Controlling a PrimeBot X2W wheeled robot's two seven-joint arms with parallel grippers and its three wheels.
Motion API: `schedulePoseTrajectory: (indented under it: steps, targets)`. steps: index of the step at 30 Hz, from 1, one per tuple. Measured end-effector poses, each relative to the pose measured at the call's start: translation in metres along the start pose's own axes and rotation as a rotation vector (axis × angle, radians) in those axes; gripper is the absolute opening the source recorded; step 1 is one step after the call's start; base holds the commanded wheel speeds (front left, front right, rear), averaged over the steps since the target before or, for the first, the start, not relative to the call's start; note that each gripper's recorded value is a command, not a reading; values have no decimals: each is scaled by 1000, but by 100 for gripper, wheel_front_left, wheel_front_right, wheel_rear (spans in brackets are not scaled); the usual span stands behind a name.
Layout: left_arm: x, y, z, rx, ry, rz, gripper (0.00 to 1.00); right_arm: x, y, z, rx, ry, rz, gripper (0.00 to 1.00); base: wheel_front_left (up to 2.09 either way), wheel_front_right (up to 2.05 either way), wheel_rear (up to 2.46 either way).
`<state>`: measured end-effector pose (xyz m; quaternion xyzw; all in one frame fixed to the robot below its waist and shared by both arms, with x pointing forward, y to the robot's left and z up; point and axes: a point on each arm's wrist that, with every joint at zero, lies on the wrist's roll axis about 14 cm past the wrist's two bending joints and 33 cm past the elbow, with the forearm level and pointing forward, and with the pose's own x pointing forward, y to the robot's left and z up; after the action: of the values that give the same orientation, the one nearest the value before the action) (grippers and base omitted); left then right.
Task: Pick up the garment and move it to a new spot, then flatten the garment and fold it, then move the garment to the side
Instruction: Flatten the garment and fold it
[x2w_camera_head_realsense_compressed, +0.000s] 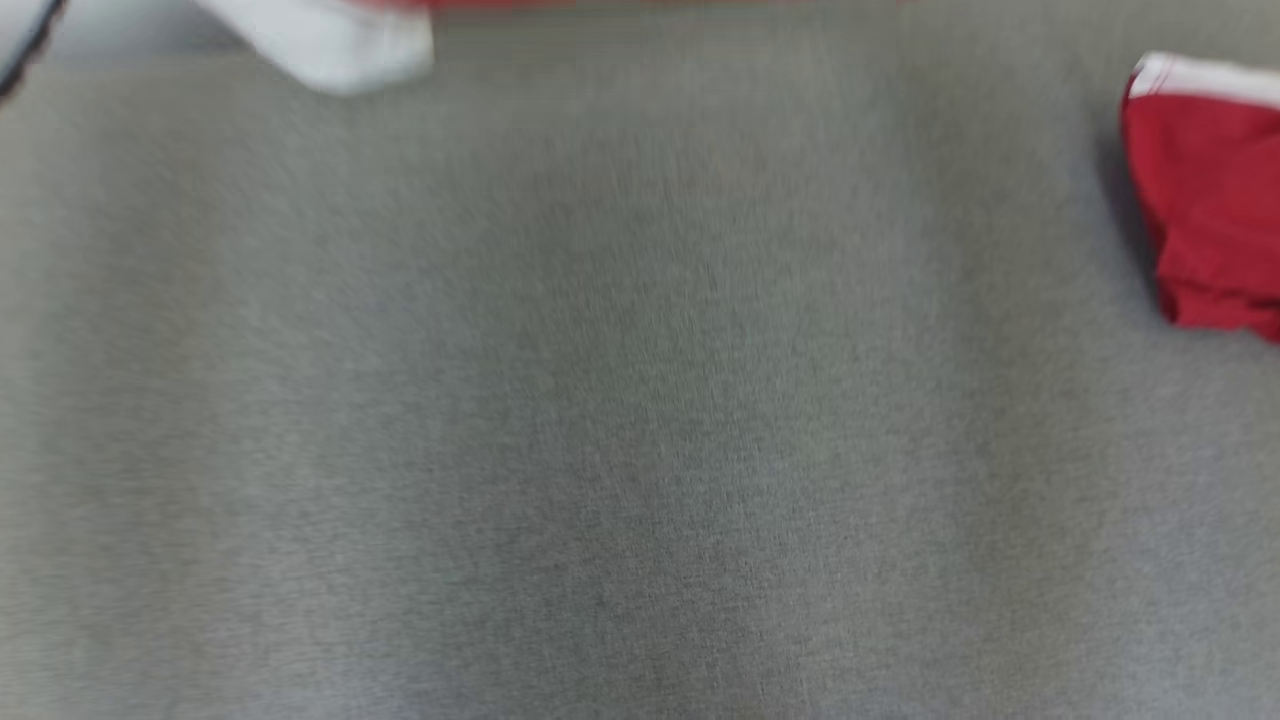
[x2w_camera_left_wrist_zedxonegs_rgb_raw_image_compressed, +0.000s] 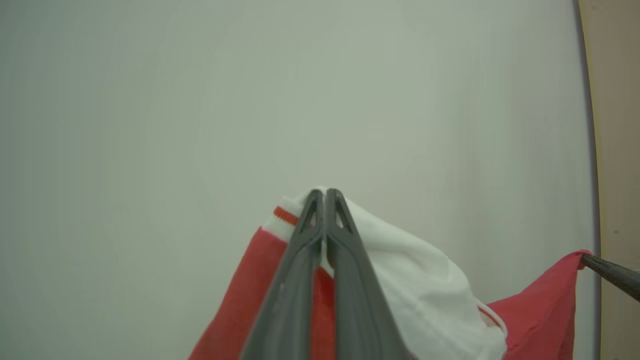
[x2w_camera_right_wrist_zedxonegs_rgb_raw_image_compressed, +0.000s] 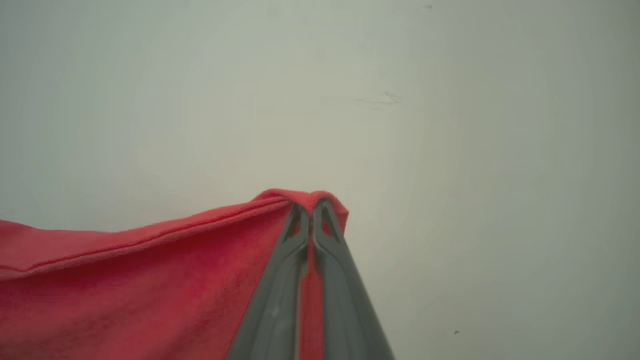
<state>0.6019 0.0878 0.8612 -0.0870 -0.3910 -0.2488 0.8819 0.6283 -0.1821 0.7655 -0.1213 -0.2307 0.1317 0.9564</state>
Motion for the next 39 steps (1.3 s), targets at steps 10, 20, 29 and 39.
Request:
schedulePoseTrajectory:
  steps: [10,20,29,39]
  targets:
    - [-37,-2,-104,-194,48,-32,0,-2,5,-128,3,152,-11,0,0,0,0]
    - [-205,24,-228,-396,439,213,0,-111,76,-266,173,487,101,0,0,0,0]
    - [-326,-8,-192,-523,617,389,0,-226,95,-265,340,678,110,0,0,0,0]
    - [-384,-40,-129,-576,639,550,0,-286,102,-221,380,703,128,0,0,0,0]
